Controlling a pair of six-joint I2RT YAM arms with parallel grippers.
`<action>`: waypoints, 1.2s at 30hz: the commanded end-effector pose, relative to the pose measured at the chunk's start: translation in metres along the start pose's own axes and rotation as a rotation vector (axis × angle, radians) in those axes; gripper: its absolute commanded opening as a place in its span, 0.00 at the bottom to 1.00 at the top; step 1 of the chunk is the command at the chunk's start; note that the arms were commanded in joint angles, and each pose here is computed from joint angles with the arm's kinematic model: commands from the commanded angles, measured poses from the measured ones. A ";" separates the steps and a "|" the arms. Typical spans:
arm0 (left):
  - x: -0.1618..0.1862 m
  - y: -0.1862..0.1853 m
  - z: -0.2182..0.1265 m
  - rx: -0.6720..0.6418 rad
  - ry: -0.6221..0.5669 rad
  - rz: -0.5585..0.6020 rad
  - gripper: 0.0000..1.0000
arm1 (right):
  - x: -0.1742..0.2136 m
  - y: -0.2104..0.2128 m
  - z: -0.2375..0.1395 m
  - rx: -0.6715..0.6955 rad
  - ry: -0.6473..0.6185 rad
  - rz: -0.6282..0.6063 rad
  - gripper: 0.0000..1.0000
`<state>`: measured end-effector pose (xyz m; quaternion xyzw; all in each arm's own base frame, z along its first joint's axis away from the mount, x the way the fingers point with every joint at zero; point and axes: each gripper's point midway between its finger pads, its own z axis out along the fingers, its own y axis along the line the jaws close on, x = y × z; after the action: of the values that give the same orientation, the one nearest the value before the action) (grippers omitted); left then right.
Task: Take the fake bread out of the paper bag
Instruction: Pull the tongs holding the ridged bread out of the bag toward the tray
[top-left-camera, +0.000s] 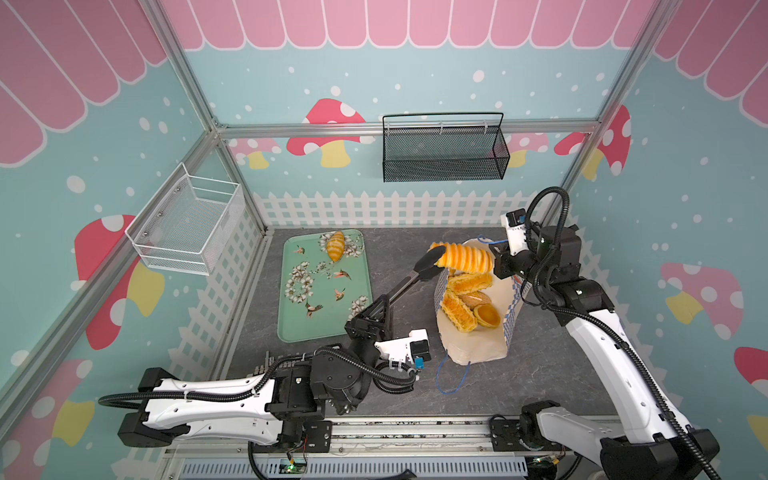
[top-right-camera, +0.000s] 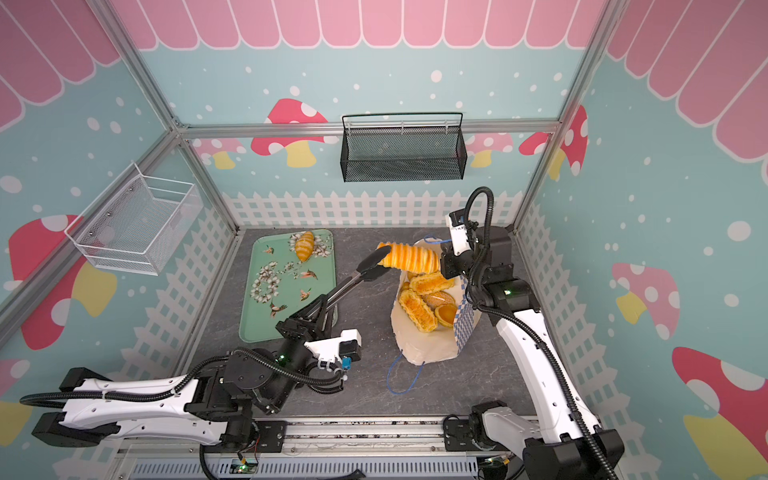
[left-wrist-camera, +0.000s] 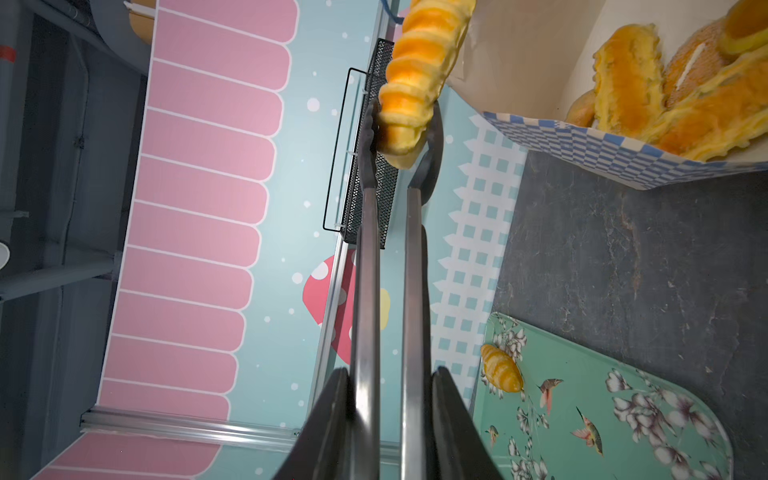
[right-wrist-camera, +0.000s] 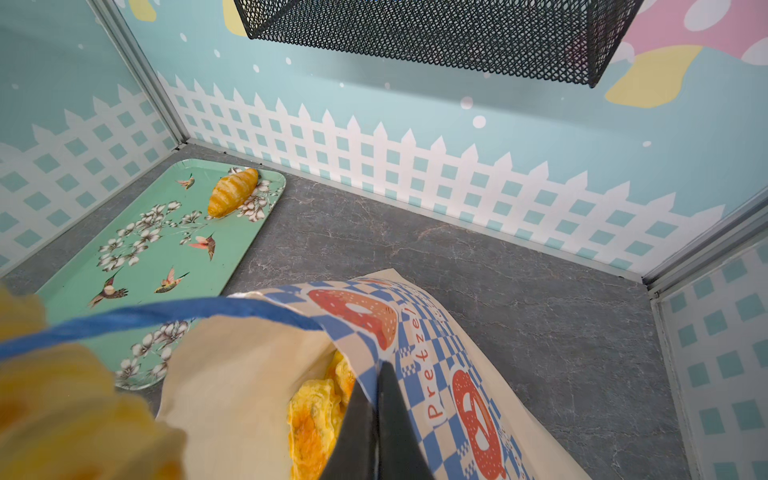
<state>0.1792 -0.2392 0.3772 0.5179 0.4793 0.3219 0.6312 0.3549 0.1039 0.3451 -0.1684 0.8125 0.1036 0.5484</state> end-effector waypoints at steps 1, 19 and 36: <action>0.012 0.020 -0.008 -0.051 0.021 -0.116 0.00 | -0.005 -0.001 0.001 0.013 -0.025 0.002 0.00; 0.075 0.049 -0.014 -0.070 0.176 -0.386 0.00 | 0.000 -0.003 0.006 0.022 -0.019 -0.005 0.00; 0.199 -0.037 0.050 0.167 0.759 -0.725 0.00 | -0.001 -0.005 -0.001 0.037 -0.025 -0.012 0.00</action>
<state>0.2893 -0.0920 0.2990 0.2746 0.7987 0.2770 0.4582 0.3592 0.1002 0.3422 -0.1614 0.8117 0.0924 0.5537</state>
